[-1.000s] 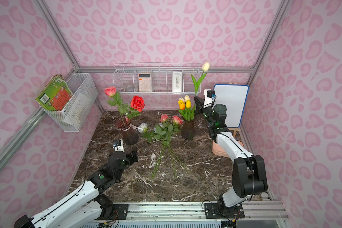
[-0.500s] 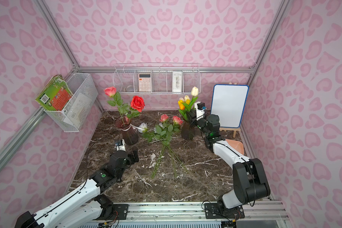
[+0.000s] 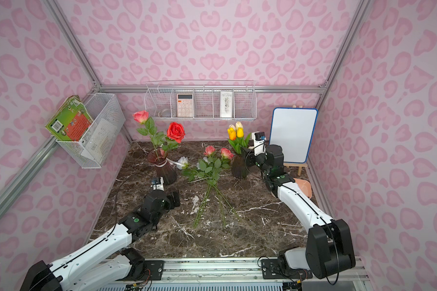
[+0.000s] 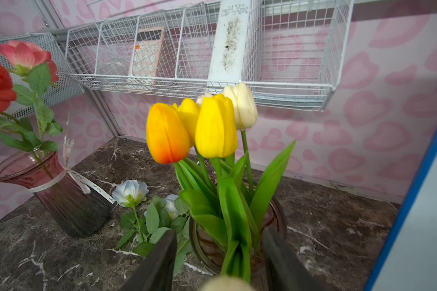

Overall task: Arrange the flowers in different vases according to their variety
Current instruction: Insert the flower into the vase, then pick up the flower at the center of the board, then insert the flower into the vase.

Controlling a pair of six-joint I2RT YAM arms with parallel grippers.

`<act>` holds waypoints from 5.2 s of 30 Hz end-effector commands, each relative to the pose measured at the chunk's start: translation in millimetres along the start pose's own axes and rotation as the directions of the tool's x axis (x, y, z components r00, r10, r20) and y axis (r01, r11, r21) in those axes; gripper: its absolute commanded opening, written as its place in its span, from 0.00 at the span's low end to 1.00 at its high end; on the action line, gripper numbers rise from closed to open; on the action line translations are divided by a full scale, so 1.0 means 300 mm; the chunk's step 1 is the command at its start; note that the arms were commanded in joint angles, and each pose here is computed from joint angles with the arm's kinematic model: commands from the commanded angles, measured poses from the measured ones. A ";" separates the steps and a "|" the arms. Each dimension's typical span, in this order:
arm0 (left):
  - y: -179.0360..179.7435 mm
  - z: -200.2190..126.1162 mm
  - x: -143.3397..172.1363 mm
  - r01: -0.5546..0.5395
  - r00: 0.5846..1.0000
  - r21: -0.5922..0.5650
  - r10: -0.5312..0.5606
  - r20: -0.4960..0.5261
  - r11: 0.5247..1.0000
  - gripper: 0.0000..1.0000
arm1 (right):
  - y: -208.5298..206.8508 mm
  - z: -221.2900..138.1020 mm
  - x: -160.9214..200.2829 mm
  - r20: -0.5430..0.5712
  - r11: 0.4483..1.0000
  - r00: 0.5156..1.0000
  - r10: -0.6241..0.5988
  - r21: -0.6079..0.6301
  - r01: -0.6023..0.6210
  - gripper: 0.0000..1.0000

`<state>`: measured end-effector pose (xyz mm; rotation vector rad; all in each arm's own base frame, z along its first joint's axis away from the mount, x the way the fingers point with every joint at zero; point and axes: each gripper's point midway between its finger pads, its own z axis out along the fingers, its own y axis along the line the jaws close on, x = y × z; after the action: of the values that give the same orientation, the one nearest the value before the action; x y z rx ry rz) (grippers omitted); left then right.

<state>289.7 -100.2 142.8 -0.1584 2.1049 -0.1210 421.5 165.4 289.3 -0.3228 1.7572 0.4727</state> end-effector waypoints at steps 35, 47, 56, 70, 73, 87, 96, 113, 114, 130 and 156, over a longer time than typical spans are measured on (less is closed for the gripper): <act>-0.103 0.072 0.042 -0.020 0.995 0.086 0.028 -0.098 0.996 0.99 | 0.337 -0.204 0.703 -0.654 0.993 0.755 -0.051 -0.113 -0.030 0.61; -0.097 0.058 0.026 -0.018 0.996 0.085 0.025 -0.087 0.996 0.98 | 0.366 -0.124 0.843 -0.756 0.988 0.639 -0.142 -0.146 0.047 0.53; -0.084 0.043 0.016 -0.013 0.997 0.077 0.019 -0.071 0.997 0.98 | 0.359 -0.083 0.944 -0.801 0.987 0.577 -0.160 -0.130 0.093 0.44; -0.081 0.019 0.001 0.002 0.999 0.098 0.002 -0.041 0.995 0.98 | 0.340 -0.052 1.047 -0.832 0.960 0.510 -0.219 -0.089 0.267 0.00; -0.065 0.001 -0.024 -0.009 1.000 0.077 0.010 -0.020 0.997 0.98 | 0.350 -0.044 0.999 -0.795 0.961 0.562 -0.227 -0.090 0.261 0.00; -0.300 -0.089 -0.142 0.141 0.989 0.394 -0.108 -0.104 0.908 0.99 | 0.428 -0.095 0.657 -0.460 0.995 0.884 -0.084 -0.090 0.047 0.00; -0.554 -0.077 -0.217 0.232 0.969 0.622 -0.122 -0.215 0.748 0.99 | 0.424 -0.238 0.557 -0.273 0.989 0.962 0.004 -0.142 -0.045 0.00; -0.922 -0.165 -0.313 0.273 0.962 0.910 -0.112 -0.251 0.310 0.69 | 0.450 -0.396 0.439 -0.078 0.957 0.995 0.058 -0.280 -0.078 0.00; -0.929 -0.169 -0.317 0.274 0.961 0.918 -0.121 -0.249 0.285 0.67 | 0.453 -0.398 0.437 -0.077 0.955 0.995 0.060 -0.287 -0.080 0.00; -0.914 -0.204 -0.367 0.202 0.978 0.922 -0.109 -0.175 0.330 0.00 | 0.466 -0.391 0.455 -0.116 0.948 0.990 0.075 -0.299 -0.107 0.18; -0.235 -0.361 -1.072 -0.268 0.923 0.281 0.162 0.350 0.921 0.00 | 0.416 -0.355 0.612 -0.271 0.969 0.959 0.086 -0.201 -0.143 0.99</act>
<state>360.9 -136.0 484.4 0.2529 1.7017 -0.3868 228.0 231.6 150.6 -0.4662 1.9768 0.7524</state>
